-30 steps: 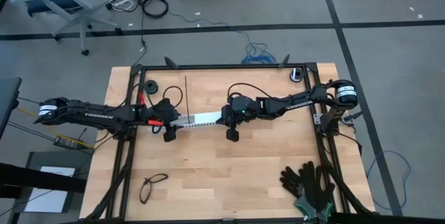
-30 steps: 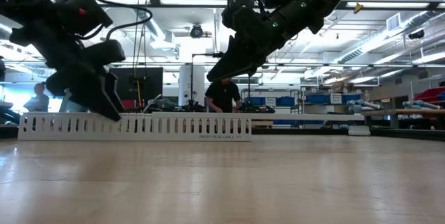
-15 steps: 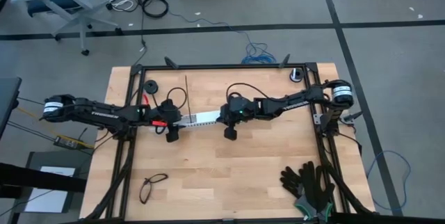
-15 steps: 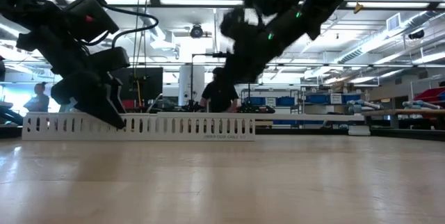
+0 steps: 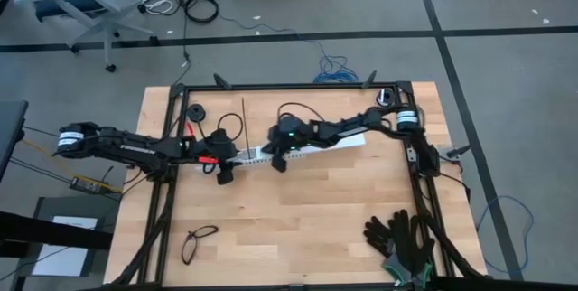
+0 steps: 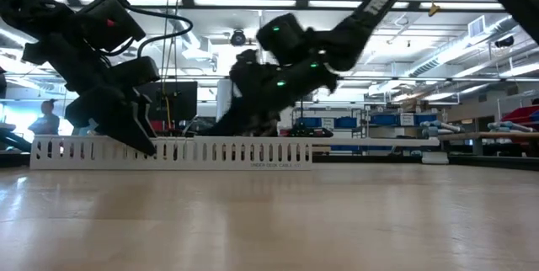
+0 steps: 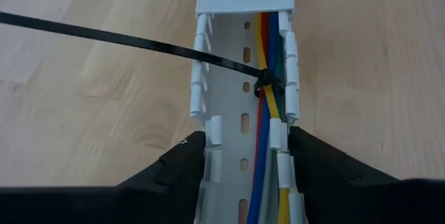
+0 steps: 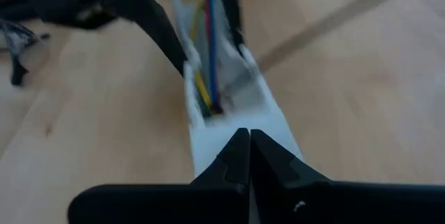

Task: Ziptie cables
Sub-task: Close the white cable duct using the cover

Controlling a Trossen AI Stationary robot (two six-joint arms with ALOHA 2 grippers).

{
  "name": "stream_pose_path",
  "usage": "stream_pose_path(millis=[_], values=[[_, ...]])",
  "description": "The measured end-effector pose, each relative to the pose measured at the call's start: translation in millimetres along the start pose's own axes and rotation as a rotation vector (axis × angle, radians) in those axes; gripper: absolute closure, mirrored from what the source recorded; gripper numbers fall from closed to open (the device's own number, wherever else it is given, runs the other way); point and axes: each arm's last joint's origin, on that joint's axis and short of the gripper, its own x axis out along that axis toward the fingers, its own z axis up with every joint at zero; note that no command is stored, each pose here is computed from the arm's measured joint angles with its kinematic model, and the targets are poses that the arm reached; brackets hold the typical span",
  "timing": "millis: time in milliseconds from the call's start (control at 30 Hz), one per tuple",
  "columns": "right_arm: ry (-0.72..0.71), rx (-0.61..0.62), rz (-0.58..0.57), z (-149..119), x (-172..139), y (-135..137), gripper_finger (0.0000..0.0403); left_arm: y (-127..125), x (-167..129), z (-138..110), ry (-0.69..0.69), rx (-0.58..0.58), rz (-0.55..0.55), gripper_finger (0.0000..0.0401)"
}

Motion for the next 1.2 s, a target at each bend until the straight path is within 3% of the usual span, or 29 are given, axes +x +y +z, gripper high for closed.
stream_pose_path(millis=[167, 367, 467, 633, 700, 833, 967, 1067, 1200], values=[[-0.036, -0.099, 0.056, 22, 17, 12, 0.0403, 0, 0, 1, -0.010, -0.002, -0.009, 0.0228], [-0.059, -0.194, -0.013, 54, -23, 28, 0.0403, -1, 0, 1, -0.011, -0.006, -0.022, 0.0228], [0.030, -0.185, -0.090, 57, -50, 31, 0.0403, -1, 0, 1, -0.011, -0.005, -0.020, 0.0228], [0.245, -0.134, -0.205, 39, -76, 23, 0.0403, -1, 0, 1, -0.010, -0.005, -0.017, 0.0228], [0.272, -0.090, -0.191, 29, -73, 14, 0.0403, -1, 0, 2, -0.012, -0.006, -0.017, 0.0228], [0.234, -0.045, -0.089, 14, -37, -2, 0.0403, 0, 0, 1, -0.007, -0.006, -0.014, 0.0228], [0.138, -0.063, -0.001, 24, -2, -7, 0.0403, 0, 0, 1, -0.009, -0.008, -0.014, 0.0228], [0.102, -0.109, 0.040, 35, 3, 0, 0.0403, 0, 0, 2, -0.013, -0.010, -0.014, 0.0228], [0.101, -0.167, 0.000, 50, -17, 9, 0.0403, -1, 0, 2, -0.016, -0.025, -0.024, 0.0228]])
